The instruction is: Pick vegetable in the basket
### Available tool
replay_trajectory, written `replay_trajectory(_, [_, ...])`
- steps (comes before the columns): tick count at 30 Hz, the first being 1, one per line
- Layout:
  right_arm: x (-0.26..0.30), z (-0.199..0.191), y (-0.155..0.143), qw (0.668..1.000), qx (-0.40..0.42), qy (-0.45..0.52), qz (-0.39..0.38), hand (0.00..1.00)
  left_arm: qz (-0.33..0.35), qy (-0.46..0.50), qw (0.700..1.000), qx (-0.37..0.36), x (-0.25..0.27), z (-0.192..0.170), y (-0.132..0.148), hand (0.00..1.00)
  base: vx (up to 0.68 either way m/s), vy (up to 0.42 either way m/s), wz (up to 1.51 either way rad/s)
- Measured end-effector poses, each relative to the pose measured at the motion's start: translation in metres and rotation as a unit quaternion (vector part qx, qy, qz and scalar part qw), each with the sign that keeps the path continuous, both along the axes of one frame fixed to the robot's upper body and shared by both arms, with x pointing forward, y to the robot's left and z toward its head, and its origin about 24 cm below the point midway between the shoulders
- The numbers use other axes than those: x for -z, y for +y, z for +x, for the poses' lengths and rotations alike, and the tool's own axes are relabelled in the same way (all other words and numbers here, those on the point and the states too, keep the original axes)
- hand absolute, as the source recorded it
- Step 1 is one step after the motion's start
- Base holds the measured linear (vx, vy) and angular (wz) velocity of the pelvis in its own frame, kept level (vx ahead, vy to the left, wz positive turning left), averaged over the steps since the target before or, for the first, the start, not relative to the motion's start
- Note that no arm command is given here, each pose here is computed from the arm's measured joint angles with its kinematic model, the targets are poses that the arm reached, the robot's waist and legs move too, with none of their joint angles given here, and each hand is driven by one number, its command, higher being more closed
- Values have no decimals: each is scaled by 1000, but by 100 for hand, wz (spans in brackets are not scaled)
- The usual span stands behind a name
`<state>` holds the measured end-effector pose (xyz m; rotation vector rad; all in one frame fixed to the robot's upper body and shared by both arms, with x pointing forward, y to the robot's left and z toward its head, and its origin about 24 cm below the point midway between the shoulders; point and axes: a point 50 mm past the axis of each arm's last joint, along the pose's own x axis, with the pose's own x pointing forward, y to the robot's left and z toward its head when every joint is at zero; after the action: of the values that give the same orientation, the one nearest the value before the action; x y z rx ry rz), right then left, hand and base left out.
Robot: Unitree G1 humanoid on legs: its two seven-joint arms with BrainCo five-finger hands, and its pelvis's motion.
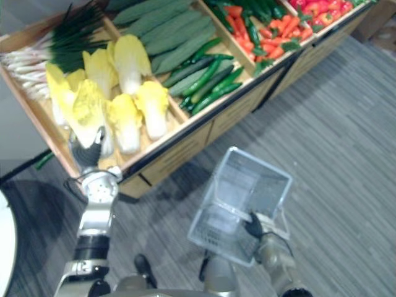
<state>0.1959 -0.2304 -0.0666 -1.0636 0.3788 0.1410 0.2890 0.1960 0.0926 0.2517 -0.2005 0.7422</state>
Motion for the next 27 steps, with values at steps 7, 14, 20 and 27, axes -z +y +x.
replay_trajectory(7, [-15,12,-22,1000,8,-14,-25,100,60,-71,995,30,-30,-18,-5,100,0,0,0])
replay_trajectory(14, [-58,44,-60,995,-8,-41,-86,100,153,-100,964,192,-42,-33,-35,100,-7,-12,-16])
replay_trajectory(20, [-89,67,-67,992,-39,-57,-103,100,174,-83,928,318,-33,-41,-61,100,-17,-15,-50])
replay_trajectory(27, [-115,97,-50,987,-84,-81,-110,100,160,-99,896,403,-37,-48,-76,100,-18,-12,-53])
